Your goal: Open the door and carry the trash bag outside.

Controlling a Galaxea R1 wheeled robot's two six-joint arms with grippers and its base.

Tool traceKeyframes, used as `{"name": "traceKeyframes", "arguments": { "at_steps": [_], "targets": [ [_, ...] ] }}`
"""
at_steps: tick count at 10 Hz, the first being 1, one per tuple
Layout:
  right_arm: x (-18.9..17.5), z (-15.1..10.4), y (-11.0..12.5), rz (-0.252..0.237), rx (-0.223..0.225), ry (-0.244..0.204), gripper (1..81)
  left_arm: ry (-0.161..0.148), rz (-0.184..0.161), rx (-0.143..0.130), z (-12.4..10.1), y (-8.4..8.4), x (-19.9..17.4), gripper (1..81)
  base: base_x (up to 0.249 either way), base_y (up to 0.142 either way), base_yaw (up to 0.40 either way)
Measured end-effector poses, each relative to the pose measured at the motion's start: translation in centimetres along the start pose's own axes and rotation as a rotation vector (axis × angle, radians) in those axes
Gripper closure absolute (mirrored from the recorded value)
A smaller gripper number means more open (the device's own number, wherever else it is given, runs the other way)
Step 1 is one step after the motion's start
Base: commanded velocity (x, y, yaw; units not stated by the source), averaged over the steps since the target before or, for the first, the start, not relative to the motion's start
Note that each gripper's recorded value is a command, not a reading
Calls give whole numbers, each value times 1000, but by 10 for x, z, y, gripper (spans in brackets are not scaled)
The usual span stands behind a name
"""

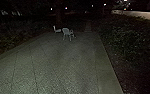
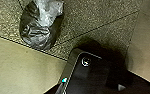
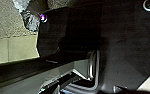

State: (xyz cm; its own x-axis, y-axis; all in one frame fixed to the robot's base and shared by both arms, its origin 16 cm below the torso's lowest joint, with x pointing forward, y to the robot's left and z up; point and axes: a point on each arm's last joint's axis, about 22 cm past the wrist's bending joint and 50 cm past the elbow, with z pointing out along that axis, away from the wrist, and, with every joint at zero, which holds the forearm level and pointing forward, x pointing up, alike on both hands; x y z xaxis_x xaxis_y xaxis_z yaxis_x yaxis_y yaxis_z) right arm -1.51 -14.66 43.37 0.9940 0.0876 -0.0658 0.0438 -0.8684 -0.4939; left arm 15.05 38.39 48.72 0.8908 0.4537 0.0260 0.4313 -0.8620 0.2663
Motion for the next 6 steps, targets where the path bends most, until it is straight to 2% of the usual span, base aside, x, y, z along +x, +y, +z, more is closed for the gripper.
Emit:
{"name": "traceKeyframes", "arguments": {
  "at_steps": [1,2,4,5,6],
  "targets": [
    [14,-2,1,-17,-4,30,10,12,13,-16,9,7,-23,10,0,0,0],
    [24,-3,-3,-26,-1,60,10,15,43,-35,20,19,-48,10,0,0,0],
    [29,-6,-7,-9,1,116,10,-17,133,-89,46,66,-95,10,0,0,0],
    [33,-8,-5,0,-2,151,10,-9,191,-108,54,89,-95,10,0,0,0],
    [35,-10,-4,10,-5,178,10,20,242,-117,58,107,-86,10,0,0,0]
  ]
}}
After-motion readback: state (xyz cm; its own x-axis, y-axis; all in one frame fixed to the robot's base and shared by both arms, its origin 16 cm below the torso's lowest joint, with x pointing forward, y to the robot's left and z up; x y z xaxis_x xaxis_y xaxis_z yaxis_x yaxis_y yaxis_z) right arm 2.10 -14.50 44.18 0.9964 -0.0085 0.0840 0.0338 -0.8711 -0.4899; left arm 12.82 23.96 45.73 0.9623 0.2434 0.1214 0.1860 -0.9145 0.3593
